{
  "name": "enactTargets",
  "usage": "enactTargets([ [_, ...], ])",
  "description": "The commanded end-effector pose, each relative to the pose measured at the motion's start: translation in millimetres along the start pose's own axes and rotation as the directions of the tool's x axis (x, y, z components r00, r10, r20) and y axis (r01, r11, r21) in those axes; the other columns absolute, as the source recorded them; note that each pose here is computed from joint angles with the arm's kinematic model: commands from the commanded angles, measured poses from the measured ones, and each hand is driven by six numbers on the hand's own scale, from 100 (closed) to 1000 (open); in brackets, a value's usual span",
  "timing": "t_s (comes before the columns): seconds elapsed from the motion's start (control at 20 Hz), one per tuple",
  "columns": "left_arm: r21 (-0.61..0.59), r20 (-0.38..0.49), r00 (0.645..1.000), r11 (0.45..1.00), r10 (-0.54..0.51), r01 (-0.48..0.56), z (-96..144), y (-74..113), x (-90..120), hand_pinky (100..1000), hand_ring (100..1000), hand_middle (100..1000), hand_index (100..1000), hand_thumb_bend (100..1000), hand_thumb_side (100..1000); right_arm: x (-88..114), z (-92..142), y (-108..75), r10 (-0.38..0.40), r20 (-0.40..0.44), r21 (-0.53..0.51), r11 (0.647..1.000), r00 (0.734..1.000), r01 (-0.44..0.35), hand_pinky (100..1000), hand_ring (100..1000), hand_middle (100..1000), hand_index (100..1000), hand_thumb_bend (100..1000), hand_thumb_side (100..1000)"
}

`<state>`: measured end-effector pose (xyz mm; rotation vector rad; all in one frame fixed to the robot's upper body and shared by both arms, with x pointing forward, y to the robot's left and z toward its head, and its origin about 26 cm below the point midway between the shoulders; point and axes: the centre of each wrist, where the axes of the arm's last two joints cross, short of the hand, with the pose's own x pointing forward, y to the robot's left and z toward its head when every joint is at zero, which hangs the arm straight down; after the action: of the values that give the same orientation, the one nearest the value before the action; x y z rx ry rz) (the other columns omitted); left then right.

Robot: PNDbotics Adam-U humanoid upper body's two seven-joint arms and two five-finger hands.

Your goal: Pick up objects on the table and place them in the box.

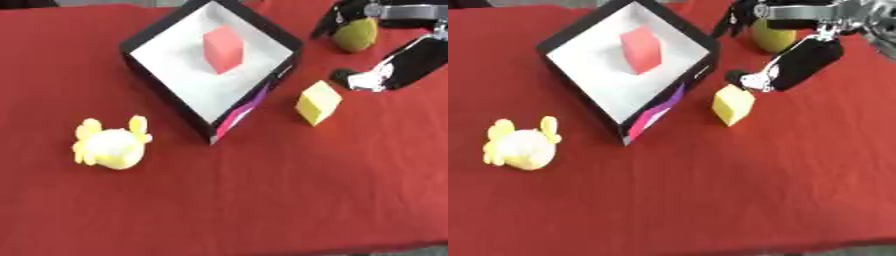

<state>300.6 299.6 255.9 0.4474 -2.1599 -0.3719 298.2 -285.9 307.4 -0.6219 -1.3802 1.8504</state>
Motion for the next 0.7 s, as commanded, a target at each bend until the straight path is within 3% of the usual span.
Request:
enactTargets([
  [0.05,-0.003,0.017,1.000,1.000,-0.008,0.008,-1.0,4.1,5.7,916,791,784,898,226,628,-5.6,1.3,-2.2,0.020,-0.032,0.037,0.999,0.999,-0.019,881,829,834,870,282,307],
  [0.35,0.000,0.008,1.000,1.000,-0.006,0.006,0.2,4.0,4.3,917,792,785,898,226,632,-16.4,-1.4,6.9,0.023,-0.025,0.096,0.995,0.999,-0.020,890,836,837,867,303,287],
  [0.7,-0.005,0.004,1.000,1.000,-0.001,0.001,1.0,2.9,3.4,917,792,784,897,227,635,-21.0,-0.3,9.1,0.021,-0.018,0.091,0.996,1.000,-0.019,891,838,838,870,300,304],
])
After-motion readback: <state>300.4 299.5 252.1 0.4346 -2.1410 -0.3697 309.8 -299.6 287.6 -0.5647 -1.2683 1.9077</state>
